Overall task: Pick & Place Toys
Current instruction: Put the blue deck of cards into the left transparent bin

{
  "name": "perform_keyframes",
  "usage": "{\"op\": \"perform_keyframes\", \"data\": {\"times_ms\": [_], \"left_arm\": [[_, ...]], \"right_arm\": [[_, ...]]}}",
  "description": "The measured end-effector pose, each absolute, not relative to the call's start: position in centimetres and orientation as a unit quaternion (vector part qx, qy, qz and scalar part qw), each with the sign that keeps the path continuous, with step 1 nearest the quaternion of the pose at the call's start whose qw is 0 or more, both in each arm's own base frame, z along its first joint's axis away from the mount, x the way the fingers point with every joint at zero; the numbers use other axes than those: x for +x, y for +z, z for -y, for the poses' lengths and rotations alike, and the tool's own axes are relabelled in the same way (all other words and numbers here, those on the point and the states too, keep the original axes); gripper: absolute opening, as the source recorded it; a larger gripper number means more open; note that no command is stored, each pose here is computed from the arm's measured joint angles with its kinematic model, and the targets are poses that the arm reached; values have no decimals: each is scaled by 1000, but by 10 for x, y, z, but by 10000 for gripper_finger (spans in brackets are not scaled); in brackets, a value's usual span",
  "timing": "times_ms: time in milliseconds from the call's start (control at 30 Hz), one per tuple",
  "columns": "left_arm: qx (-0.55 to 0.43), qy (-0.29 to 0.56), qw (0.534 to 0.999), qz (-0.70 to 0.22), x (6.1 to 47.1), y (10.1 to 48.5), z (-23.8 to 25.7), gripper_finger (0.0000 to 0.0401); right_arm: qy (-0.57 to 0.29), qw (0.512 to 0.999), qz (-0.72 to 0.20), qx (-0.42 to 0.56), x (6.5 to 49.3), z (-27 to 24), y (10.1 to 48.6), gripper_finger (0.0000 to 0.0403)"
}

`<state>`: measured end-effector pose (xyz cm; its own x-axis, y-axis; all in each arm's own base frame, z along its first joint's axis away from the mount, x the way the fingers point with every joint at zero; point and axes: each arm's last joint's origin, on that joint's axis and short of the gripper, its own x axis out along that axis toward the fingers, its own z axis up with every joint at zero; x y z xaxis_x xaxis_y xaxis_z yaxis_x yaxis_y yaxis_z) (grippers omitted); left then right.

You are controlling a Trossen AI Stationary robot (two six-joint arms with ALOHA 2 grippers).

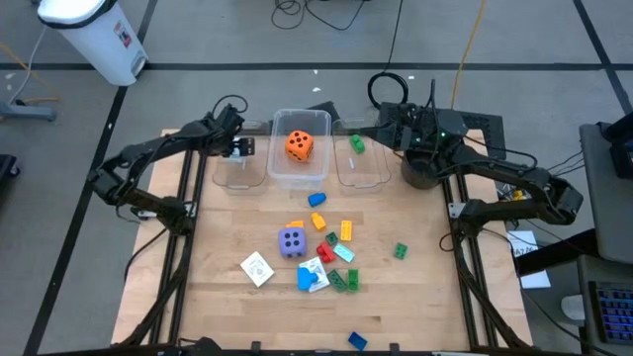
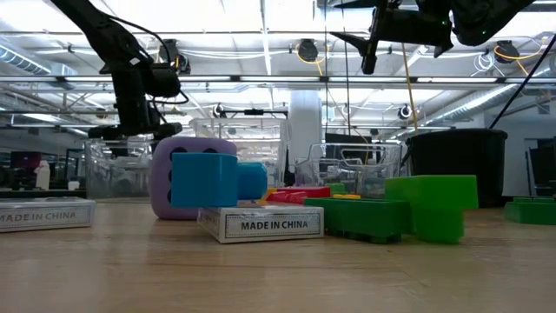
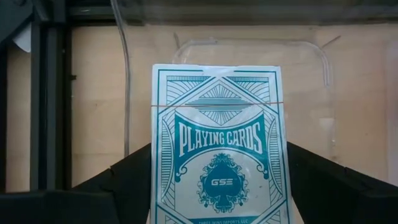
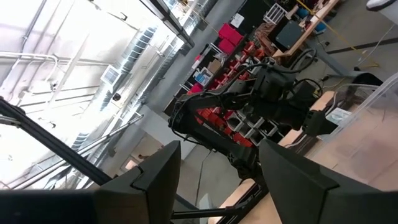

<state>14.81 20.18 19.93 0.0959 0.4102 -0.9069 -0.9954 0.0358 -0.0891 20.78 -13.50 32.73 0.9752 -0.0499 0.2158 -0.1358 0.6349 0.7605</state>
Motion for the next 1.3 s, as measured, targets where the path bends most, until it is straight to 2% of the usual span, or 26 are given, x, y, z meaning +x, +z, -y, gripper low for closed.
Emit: {"op": "perform_keyframes", "data": {"times_ms": [333, 600, 967, 1300], "left_arm": [[-412, 566, 636, -327, 154, 202, -205, 310], [-409, 560, 651, -309, 164, 204, -202, 299], [-403, 547, 641, -356, 181, 182, -198, 300], [-402, 543, 651, -346, 196, 174, -201, 300]], "right_arm": [[24, 898, 109, 427, 208, 135, 327, 210], [24, 898, 109, 427, 208, 135, 327, 210], [24, 898, 109, 427, 208, 135, 327, 210], [21, 896, 103, 431, 208, 135, 326, 210]]}}
